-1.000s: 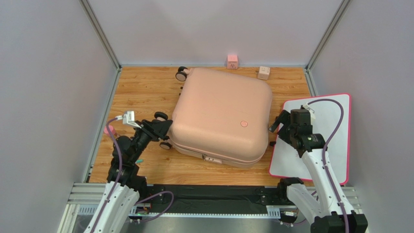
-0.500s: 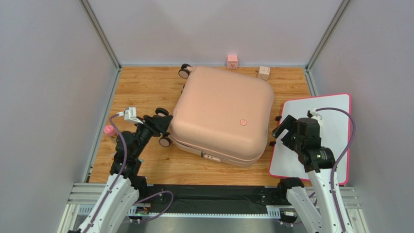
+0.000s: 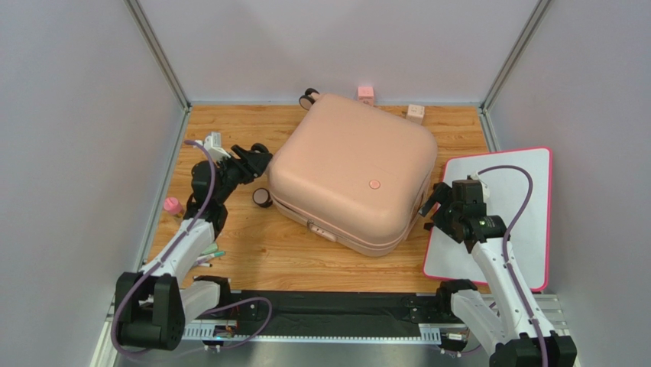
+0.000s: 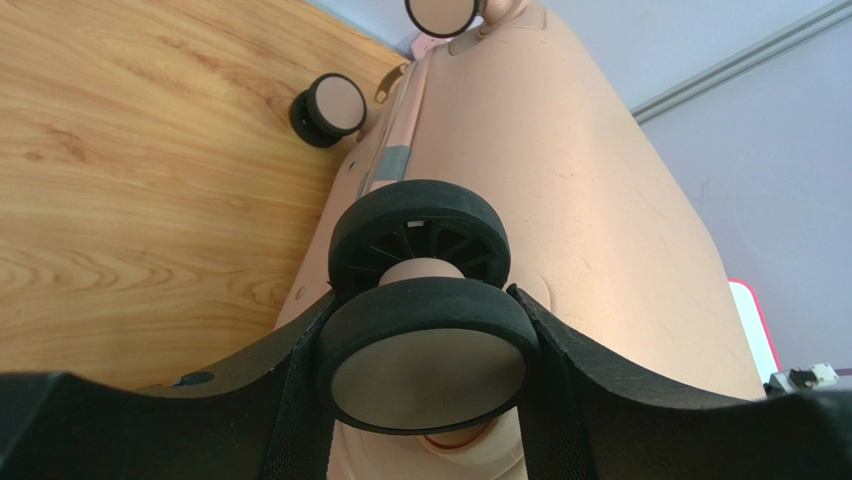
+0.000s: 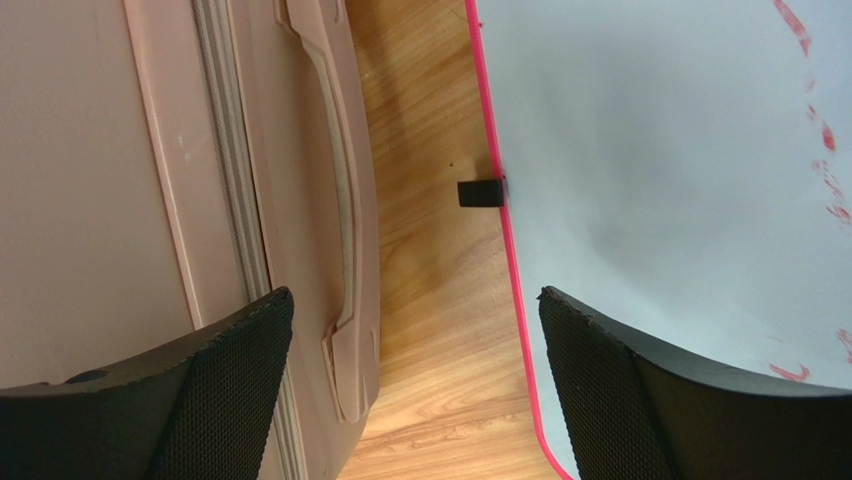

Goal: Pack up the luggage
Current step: Zip the luggage at the center of the board.

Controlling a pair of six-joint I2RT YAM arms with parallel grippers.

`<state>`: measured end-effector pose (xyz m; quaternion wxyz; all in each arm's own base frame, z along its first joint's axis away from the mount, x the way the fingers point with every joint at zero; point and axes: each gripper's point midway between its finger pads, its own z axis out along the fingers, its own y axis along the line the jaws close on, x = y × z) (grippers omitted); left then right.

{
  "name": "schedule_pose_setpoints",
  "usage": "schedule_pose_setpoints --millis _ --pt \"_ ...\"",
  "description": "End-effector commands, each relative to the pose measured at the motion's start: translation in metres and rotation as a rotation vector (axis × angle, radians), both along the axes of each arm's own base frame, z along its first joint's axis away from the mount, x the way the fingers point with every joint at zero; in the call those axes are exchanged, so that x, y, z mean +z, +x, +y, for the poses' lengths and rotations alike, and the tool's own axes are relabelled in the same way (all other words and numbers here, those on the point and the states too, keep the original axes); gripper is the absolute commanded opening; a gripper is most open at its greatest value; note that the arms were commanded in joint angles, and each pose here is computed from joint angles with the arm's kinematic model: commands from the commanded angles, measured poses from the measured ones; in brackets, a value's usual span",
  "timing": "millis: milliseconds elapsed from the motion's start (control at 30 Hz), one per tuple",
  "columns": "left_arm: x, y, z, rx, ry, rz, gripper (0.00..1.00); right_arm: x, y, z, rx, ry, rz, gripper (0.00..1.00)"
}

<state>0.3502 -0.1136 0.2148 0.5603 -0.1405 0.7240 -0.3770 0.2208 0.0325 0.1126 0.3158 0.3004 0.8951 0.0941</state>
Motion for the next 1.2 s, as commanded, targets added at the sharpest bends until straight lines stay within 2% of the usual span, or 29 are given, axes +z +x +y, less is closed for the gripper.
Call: schedule_pose_setpoints --millis 0,167,200,233,267,300,367,400,467,600,700,733,767,800,833,900,933,1000,1033,1100,1167 --pt "0.064 0.031 0.013 0.03 0.02 -0.211 0.0 0.009 0.022 0.006 -0.012 0.033 -0.068 0.92" --pt "0.059 0.049 0.016 0.011 -0.017 -0.169 0.0 -0.007 0.031 0.01 -0.008 0.055 -0.039 0.91" --pt "0.06 0.048 0.016 0.01 -0.024 -0.162 0.03 -0.01 0.032 0.011 -0.008 0.059 -0.035 0.91" --pt "0.059 0.044 0.017 0.014 -0.018 -0.145 0.17 -0.013 0.032 0.013 -0.006 0.066 -0.029 0.91" --pt "0.059 0.043 0.02 0.033 -0.012 -0.132 0.27 -0.017 0.033 0.014 -0.004 0.072 -0.03 0.91" --pt "0.07 0.037 0.023 0.049 -0.006 -0.145 0.44 -0.019 0.034 0.015 -0.008 0.082 -0.031 0.91" --pt "0.057 0.031 0.034 0.107 0.029 -0.059 0.58 -0.022 0.037 0.022 0.007 0.114 -0.036 0.9" --pt "0.059 0.022 0.037 0.121 0.046 -0.036 0.73 -0.026 0.037 0.024 0.011 0.129 -0.027 0.9" --pt "0.06 0.014 0.045 0.157 0.095 -0.025 0.85 -0.029 0.04 0.028 0.016 0.143 -0.031 0.89" --pt "0.064 -0.015 0.06 0.218 0.151 -0.017 0.97 -0.04 0.043 0.033 0.027 0.168 -0.017 0.88" --pt "0.053 -0.034 0.068 0.245 0.207 0.02 1.0 -0.046 0.046 0.035 0.031 0.179 -0.005 0.85" --pt "0.052 -0.038 0.065 0.219 0.221 0.019 0.99 -0.05 0.046 0.037 0.034 0.183 0.005 0.81" --pt "0.051 -0.043 0.061 0.191 0.234 0.016 0.98 -0.05 0.049 0.037 0.031 0.189 -0.005 0.79" --pt "0.044 -0.051 0.056 0.156 0.239 0.013 0.91 -0.051 0.05 0.038 0.03 0.195 -0.006 0.76" --pt "0.043 -0.058 0.043 0.082 0.235 -0.017 0.87 -0.053 0.052 0.041 0.037 0.206 -0.008 0.64" --pt "0.03 -0.069 0.033 0.024 0.233 -0.057 0.77 -0.055 0.053 0.045 0.039 0.226 -0.004 0.5" --pt "0.024 -0.075 0.021 -0.026 0.236 -0.063 0.76 -0.055 0.056 0.045 0.038 0.231 -0.011 0.37" --pt "0.009 -0.085 0.009 -0.076 0.259 -0.066 0.71 -0.057 0.057 0.047 0.03 0.237 -0.004 0.24" --pt "0.004 -0.093 -0.006 -0.129 0.263 -0.07 0.68 -0.056 0.059 0.047 0.026 0.236 -0.007 0.12" --pt "-0.006 -0.104 -0.021 -0.182 0.275 -0.088 0.66 -0.056 0.059 0.046 0.016 0.238 -0.007 0.03" --pt "-0.011 -0.117 -0.038 -0.236 0.286 -0.117 0.66 -0.055 0.06 0.046 0.01 0.237 -0.006 0.0"
